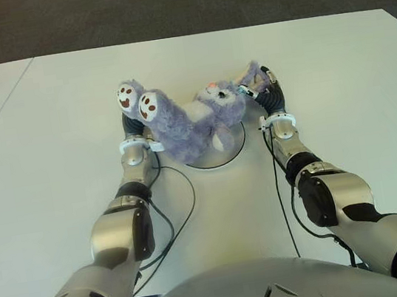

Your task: Put the doll into the plate.

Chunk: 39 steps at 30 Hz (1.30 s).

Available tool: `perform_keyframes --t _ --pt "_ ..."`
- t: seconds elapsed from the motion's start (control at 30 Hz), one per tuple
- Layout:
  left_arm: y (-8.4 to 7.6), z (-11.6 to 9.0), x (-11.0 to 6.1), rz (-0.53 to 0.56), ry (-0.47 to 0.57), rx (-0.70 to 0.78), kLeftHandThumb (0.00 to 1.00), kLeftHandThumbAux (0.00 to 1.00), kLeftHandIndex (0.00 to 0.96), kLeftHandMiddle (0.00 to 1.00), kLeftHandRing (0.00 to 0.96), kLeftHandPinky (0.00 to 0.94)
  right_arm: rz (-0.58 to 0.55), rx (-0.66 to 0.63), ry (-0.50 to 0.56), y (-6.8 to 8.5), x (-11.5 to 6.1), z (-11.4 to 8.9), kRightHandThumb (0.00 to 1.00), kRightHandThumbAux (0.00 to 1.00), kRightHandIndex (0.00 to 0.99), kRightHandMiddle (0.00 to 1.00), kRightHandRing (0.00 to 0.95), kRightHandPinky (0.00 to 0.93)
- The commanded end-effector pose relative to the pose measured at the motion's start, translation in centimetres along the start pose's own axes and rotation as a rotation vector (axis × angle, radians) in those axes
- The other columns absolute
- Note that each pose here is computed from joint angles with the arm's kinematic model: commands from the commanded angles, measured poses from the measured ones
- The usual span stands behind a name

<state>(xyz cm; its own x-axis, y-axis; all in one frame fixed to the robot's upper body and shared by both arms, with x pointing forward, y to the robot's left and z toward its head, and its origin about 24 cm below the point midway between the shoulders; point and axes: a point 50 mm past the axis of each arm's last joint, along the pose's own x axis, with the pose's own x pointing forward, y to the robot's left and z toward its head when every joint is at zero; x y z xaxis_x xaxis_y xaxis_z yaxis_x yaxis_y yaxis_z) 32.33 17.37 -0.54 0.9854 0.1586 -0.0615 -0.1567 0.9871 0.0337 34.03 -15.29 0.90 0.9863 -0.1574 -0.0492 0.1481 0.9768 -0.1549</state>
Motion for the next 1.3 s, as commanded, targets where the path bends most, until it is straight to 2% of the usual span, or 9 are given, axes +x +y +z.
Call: perform_keyframes --t 0.03,0.33,0.47,0.67,1.13,1.3 --pt "0.7 -10.2 -8.0 0.006 0.491 0.01 0.0 0.513 0.053 0.118 0.107 0.097 0.056 -0.091 0.4 1.4 -7.4 -9.5 0.0 0.739 0.016 0.033 0.026 0.031" --pt "0.8 -10.3 -8.2 0.003 0.488 0.027 0.0 0.507 0.058 0.128 0.113 0.101 0.057 -0.211 0.438 1.5 -8.0 -10.2 0.0 0.755 0.008 0.015 0.006 0.023" --pt "0.8 -10.3 -8.3 0.003 0.486 0.036 0.0 0.508 0.066 0.136 0.119 0.101 0.044 -0.232 0.471 1.1 -8.7 -10.9 0.0 0.777 0.01 0.016 0.007 0.029" --pt "0.9 -10.3 -8.4 0.003 0.485 0.039 0.0 0.513 0.069 0.133 0.117 0.096 0.046 -0.18 0.442 1.4 -8.6 -10.6 0.0 0.802 0.019 0.028 0.026 0.064" --pt "1.0 -10.4 -8.4 0.006 0.484 0.046 0.0 0.522 0.074 0.146 0.124 0.113 0.039 -0.078 0.427 1.4 -8.8 -10.6 0.0 0.827 0.03 0.05 0.047 0.07" --pt "1.0 -10.4 -8.4 0.007 0.486 0.046 0.0 0.515 0.071 0.144 0.127 0.099 0.049 0.032 0.442 1.4 -8.8 -10.6 0.0 0.82 0.027 0.044 0.044 0.069"
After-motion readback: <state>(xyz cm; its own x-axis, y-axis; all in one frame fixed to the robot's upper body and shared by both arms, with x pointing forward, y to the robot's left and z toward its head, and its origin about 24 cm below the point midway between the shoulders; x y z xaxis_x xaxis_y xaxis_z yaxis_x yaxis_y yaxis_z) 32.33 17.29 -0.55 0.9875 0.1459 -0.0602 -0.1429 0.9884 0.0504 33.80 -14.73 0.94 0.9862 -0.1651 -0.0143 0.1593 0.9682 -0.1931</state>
